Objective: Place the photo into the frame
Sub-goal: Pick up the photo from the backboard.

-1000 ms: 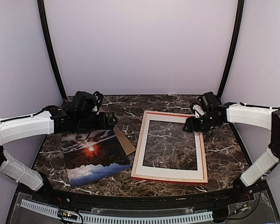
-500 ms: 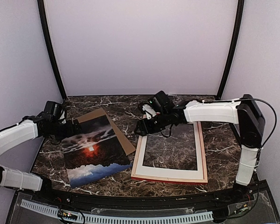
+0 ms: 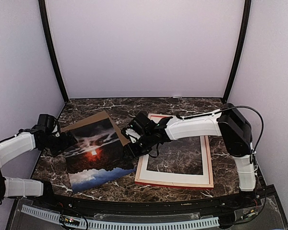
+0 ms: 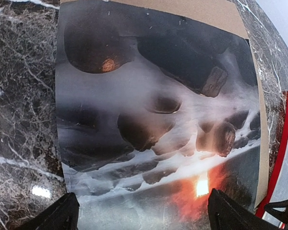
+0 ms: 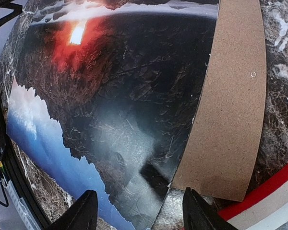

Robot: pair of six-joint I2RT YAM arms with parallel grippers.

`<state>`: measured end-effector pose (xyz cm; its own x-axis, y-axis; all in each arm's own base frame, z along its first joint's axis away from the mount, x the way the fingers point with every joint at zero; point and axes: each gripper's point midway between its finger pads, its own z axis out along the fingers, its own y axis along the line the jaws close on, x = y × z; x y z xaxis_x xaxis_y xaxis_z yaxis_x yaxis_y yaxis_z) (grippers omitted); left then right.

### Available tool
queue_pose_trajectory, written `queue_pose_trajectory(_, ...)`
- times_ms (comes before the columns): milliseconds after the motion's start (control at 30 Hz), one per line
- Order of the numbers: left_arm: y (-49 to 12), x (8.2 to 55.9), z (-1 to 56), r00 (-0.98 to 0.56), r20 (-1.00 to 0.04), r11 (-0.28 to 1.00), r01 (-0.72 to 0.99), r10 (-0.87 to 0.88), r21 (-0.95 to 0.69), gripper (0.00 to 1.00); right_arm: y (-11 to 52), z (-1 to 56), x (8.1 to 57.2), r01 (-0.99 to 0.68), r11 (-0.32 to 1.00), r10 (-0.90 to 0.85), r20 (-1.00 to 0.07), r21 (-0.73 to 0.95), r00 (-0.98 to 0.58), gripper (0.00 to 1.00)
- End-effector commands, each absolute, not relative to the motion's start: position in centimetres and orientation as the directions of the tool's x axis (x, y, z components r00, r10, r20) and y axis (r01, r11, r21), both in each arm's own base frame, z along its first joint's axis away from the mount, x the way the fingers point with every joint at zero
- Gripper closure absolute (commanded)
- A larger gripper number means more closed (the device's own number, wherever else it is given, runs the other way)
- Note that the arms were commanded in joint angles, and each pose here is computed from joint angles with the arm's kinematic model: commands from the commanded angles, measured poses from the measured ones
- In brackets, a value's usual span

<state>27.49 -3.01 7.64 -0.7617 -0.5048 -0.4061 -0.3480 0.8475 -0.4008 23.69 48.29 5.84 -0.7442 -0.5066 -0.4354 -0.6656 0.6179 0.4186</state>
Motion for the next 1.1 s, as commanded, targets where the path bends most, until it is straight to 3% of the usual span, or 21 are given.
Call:
queue_pose_trajectory(0,-1.9,26.3,6.2,-0.733,-0.373,0.812,-0.429,-0.569,-0.395,0.03,48.8,5.6,22.8,-0.654,0.614,-0.512,-0.407,0.442,-0.757,0.39)
queue_pose_trajectory(600,-2.0,24.2,2.4,-0.714,-0.282,0.750,-0.502,-0.641,-0.431,0.05,45.8,2.4,22.5,-0.622,0.696,-0.550,-0.290,0.360,-0.783,0.39)
queue_pose_trajectory(1067,-4.7,22.3,1.3,-0.703,-0.205,0.664,-0.475,-0.681,-0.577,0.34,47.5,2.0,20.0,-0.582,0.631,-0.537,-0.252,0.514,-0.805,0.42)
